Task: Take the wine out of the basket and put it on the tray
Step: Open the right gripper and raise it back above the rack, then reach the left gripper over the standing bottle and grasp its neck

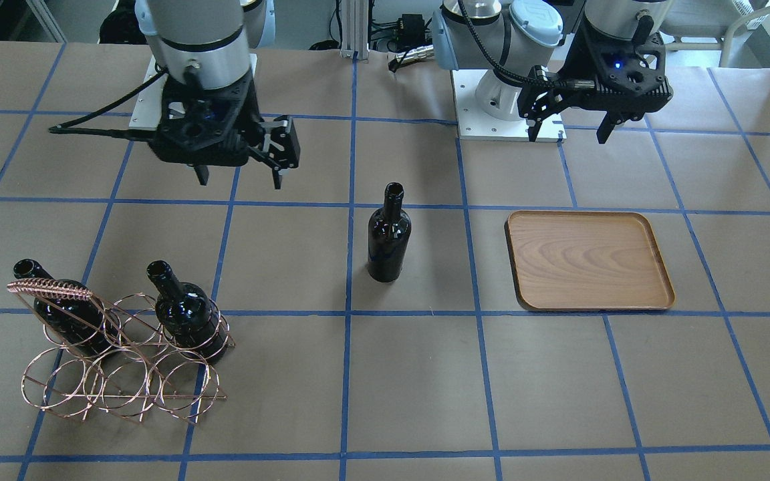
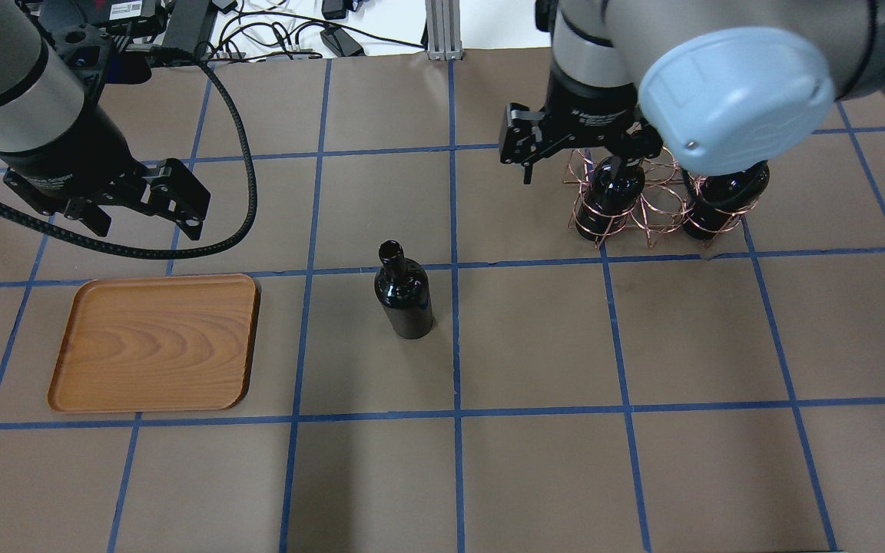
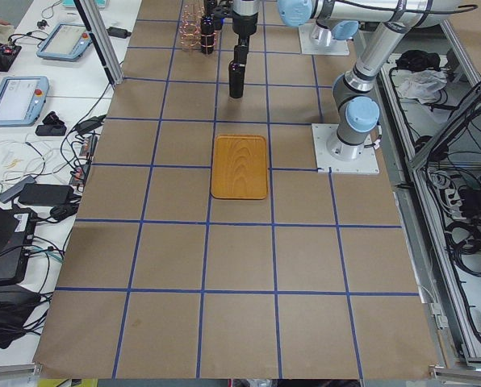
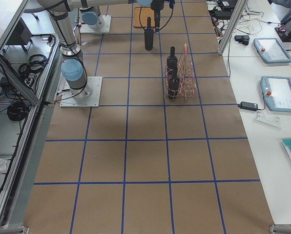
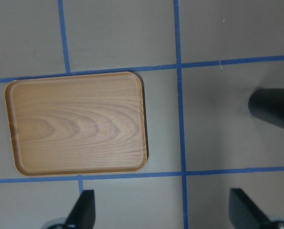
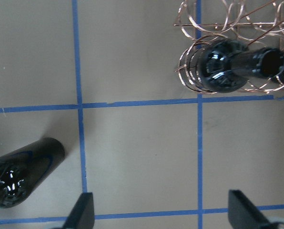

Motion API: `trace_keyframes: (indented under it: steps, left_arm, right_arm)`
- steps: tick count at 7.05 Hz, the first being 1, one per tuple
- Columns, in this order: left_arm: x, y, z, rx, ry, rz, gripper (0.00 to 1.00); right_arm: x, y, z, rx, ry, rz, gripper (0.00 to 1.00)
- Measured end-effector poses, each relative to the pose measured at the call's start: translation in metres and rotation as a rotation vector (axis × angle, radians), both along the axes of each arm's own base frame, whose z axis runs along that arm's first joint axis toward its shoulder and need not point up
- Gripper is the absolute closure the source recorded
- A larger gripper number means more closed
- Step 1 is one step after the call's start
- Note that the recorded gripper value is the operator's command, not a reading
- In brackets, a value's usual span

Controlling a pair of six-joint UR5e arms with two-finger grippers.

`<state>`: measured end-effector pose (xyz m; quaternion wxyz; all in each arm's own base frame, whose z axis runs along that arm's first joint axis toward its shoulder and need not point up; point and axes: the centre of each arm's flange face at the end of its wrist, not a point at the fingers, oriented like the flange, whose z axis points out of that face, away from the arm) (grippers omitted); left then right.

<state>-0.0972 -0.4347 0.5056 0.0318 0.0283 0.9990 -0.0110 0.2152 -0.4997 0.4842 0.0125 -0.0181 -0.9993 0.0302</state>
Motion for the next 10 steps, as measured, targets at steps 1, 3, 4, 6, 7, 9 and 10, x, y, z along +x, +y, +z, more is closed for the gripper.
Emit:
trace_keyframes:
  steps: [1,3,4,6,7,9,10]
  left_arm:
    - [0.0,0.0,0.0,0.0,-0.001,0.0,0.0]
    - [0.0,-0.001,0.0,-0.001,0.004,0.001,0.0]
    - [-0.001,-0.002,-0.002,0.001,0.009,0.004,0.0]
    - [-0.009,-0.002,0.0,-0.012,0.017,0.0,0.0]
    - [-0.028,0.0,0.008,-0.029,0.023,-0.022,0.0]
    - [-0.082,0.003,0.025,-0.07,0.05,-0.057,0.0]
    - [-0.11,-0.002,0.021,-0.086,0.072,-0.072,0.0]
  right_arm:
    - [-0.037,-0.008,0.01,-0.014,0.001,-0.013,0.0]
    - [-0.071,-0.004,0.027,-0.036,0.003,-0.035,0.0]
    - [-0.074,-0.002,0.029,-0.03,0.007,-0.035,0.0]
    - [-0.074,0.002,0.032,-0.034,0.006,-0.033,0.0]
    - [-0.074,0.003,0.033,-0.037,0.007,-0.022,0.0]
    - [-0.075,0.003,0.033,-0.041,0.013,0.02,0.0]
    - [-0.075,0.003,0.033,-0.043,0.013,0.024,0.0]
